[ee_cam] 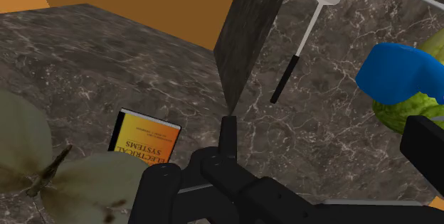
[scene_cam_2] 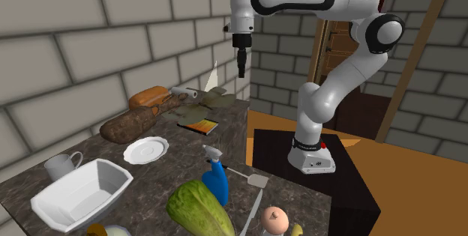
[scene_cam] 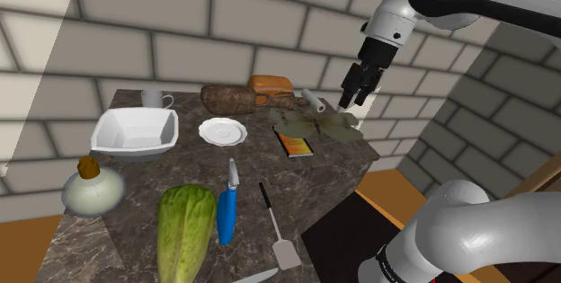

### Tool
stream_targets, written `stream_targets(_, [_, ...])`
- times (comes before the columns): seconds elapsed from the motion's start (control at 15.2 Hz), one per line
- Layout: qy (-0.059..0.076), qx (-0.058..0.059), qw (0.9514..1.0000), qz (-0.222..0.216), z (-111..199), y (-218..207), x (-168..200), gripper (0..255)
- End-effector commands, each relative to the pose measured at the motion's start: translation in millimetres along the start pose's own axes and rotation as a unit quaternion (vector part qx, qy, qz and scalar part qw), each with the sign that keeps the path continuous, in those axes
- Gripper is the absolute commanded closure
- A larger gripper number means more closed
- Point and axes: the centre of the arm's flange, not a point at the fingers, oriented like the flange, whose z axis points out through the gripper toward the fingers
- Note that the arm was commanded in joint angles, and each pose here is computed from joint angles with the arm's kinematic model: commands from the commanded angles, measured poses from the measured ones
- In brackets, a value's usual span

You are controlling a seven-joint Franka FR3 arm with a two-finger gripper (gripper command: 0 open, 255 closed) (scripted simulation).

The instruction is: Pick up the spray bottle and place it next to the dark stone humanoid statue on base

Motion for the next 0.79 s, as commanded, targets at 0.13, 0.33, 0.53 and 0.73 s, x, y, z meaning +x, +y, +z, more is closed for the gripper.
stream_targets(0.13, [0.0, -0.007, 0.9999, 0.01, 13, -25, 3, 0])
stream_targets(0.33, [0.001, -0.018, 0.9995, 0.024, 32, -63, 7, 0])
stream_targets(0.53, [0.001, -0.029, 0.9988, 0.038, 52, -100, 13, 0])
stream_targets(0.73, [0.002, -0.04, 0.9978, 0.053, 73, -136, 20, 0])
